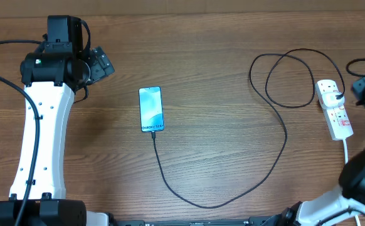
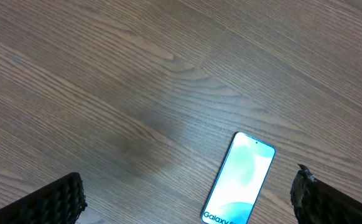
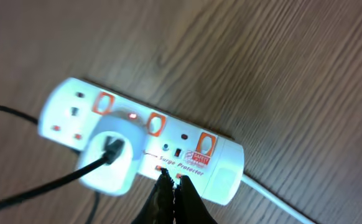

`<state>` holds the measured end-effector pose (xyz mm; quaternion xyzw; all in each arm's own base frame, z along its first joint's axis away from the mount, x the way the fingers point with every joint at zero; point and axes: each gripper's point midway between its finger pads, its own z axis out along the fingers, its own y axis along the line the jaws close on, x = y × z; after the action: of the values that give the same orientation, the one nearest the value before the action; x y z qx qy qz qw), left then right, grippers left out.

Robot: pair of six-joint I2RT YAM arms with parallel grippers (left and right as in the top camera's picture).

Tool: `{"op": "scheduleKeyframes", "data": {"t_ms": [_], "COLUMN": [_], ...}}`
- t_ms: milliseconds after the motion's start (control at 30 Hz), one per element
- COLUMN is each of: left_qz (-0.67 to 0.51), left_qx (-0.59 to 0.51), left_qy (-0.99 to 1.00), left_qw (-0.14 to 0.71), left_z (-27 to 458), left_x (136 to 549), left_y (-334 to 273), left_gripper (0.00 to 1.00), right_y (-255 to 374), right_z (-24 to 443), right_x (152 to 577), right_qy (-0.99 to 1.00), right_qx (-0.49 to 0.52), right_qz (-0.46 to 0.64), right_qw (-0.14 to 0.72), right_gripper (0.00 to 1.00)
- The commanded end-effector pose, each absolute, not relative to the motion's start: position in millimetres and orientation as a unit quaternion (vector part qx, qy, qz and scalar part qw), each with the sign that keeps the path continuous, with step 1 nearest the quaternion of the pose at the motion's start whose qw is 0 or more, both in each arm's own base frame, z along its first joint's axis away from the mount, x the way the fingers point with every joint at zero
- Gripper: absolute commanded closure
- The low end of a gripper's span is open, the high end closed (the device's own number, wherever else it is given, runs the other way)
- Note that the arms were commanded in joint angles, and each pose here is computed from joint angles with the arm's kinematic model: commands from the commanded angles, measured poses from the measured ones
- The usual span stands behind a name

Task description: Plug charger to phone and switch on socket

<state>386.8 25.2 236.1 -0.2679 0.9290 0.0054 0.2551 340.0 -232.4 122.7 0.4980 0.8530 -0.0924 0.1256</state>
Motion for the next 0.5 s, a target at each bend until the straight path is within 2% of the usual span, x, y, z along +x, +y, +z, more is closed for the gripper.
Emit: {"op": "scheduleKeyframes", "data": {"t_ms": [0,467], "left_qz": [0.012,0.012], "left_qx": [-0.266,-0.266], "left_qy": [0.926,0.926], "left_qw": [0.266,0.266], "left_z": [242.9,242.9], "left_x": [386.2,386.3], "left_y": [28.0,28.0], "left_gripper": [0.0,0.0], "right_y": [-235.4,-227.9], "right_z": [102.3,41.4], "right_x": [337.2,345.6], "right_qy": [0.856,0.872], "right_qx": [0.497,0.484], "right_qz": [-0.102,-0.068], "right_qw": [0.1,0.043], "right_gripper": [0.96,0.96]}}
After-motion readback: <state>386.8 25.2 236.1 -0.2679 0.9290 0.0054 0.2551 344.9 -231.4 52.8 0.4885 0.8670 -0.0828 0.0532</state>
